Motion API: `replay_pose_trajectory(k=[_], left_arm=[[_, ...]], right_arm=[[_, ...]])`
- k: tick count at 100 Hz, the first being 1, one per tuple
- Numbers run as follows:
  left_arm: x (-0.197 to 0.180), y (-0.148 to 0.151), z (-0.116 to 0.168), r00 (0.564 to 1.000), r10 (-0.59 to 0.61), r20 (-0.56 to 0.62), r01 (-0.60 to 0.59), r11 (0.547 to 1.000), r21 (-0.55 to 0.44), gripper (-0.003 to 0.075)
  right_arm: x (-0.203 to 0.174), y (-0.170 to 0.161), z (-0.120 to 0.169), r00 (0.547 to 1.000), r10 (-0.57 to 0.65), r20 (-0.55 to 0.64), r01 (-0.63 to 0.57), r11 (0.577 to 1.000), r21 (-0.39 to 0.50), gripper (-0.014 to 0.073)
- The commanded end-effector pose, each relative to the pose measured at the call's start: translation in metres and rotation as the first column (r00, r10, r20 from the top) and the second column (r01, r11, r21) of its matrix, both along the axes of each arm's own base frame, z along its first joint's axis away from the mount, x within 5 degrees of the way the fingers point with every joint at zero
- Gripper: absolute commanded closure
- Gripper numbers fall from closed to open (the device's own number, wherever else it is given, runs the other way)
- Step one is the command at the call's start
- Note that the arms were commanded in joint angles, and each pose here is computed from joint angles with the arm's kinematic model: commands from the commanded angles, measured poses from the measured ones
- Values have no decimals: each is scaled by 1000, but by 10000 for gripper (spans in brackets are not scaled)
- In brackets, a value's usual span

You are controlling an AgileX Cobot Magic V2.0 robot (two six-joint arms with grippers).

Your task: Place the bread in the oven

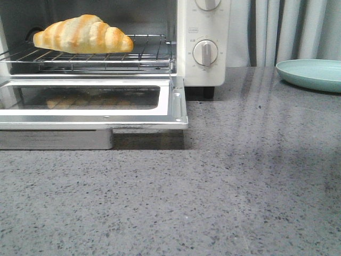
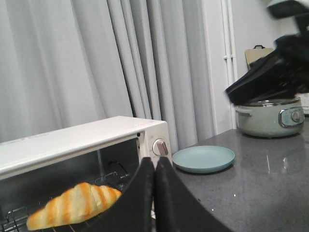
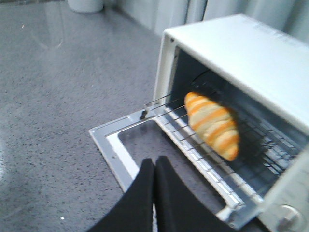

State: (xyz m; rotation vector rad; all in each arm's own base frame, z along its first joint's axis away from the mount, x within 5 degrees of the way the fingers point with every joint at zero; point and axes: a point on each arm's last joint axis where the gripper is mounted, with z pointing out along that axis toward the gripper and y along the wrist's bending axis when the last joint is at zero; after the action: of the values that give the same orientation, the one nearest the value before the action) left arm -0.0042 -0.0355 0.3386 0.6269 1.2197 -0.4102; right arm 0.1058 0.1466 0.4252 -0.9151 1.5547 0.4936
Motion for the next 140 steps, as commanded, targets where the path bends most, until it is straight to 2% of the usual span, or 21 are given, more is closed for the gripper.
replay_pose_trajectory(k=[1, 11, 26, 35, 51, 130, 135, 140], left_arm=[[5, 1, 2, 1000, 23, -13, -24, 999, -48, 741], [10, 0, -6, 999, 28, -38, -30, 999, -42, 741], [12, 1, -10, 998, 41, -46, -43, 998, -46, 741], [13, 2, -9, 998, 53, -39, -55, 997, -56, 742], [14, 3, -8, 997, 67, -32, -69, 995, -66, 741], [15, 2, -11, 997, 55, -48, -58, 996, -68, 741], [17, 2, -14, 996, 67, -55, -70, 996, -62, 741], [21, 5, -17, 990, 142, -18, -142, 990, -27, 741]], right_arm=[[-24, -48, 7, 989, -44, 142, 41, 999, 24, 662], [-45, -97, -9, 970, -119, 210, 122, 993, 2, 662], [-80, -165, -33, 949, -213, 232, 194, 976, 104, 662], [-90, -186, -45, 946, -244, 214, 219, 966, 134, 661], [-91, -187, -53, 946, -245, 215, 220, 966, 134, 662], [-91, -186, -53, 947, -241, 213, 217, 967, 131, 664], [-91, -186, -53, 947, -241, 213, 217, 967, 131, 664], [-91, -186, -53, 947, -241, 213, 217, 967, 131, 664]])
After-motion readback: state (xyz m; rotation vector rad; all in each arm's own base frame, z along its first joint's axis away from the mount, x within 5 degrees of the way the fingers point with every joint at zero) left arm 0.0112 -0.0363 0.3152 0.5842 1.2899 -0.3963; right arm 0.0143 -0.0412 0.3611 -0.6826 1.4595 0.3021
